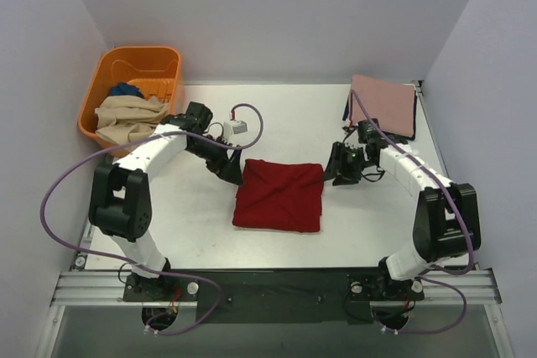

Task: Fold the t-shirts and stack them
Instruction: Smooth out wrinkles on the folded tshirt

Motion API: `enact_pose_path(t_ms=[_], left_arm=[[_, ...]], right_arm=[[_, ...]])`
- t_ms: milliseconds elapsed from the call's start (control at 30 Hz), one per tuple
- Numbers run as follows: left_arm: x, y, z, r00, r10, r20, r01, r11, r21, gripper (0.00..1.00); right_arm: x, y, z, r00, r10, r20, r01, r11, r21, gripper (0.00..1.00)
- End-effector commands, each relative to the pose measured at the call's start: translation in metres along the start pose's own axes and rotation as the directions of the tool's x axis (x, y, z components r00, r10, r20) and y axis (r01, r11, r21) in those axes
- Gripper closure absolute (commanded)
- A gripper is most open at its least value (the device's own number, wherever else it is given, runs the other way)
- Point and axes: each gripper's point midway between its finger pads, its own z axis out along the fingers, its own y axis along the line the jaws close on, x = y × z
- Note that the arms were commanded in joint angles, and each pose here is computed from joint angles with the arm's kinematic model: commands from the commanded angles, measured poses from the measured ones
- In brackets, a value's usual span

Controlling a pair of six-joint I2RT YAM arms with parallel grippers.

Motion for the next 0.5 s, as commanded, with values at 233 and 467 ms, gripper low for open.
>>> enact_pose_path(t_ms=[233,467], left_arm=[[-0.08,0.091,0.034,0.965,0.051,0.258,0.018,0.966,-0.258,0.37],[-0.076,0.102,0.064,0.97,0.01,0.241,0.045,0.974,-0.223,0.28]], right_arm=[[-0.055,0.012,0.044,0.998,-0.032,0.053,0.03,0.999,0.034,0.59],[-0.064,0.018,0.058,0.997,-0.019,0.072,0.022,0.999,-0.034,0.7]])
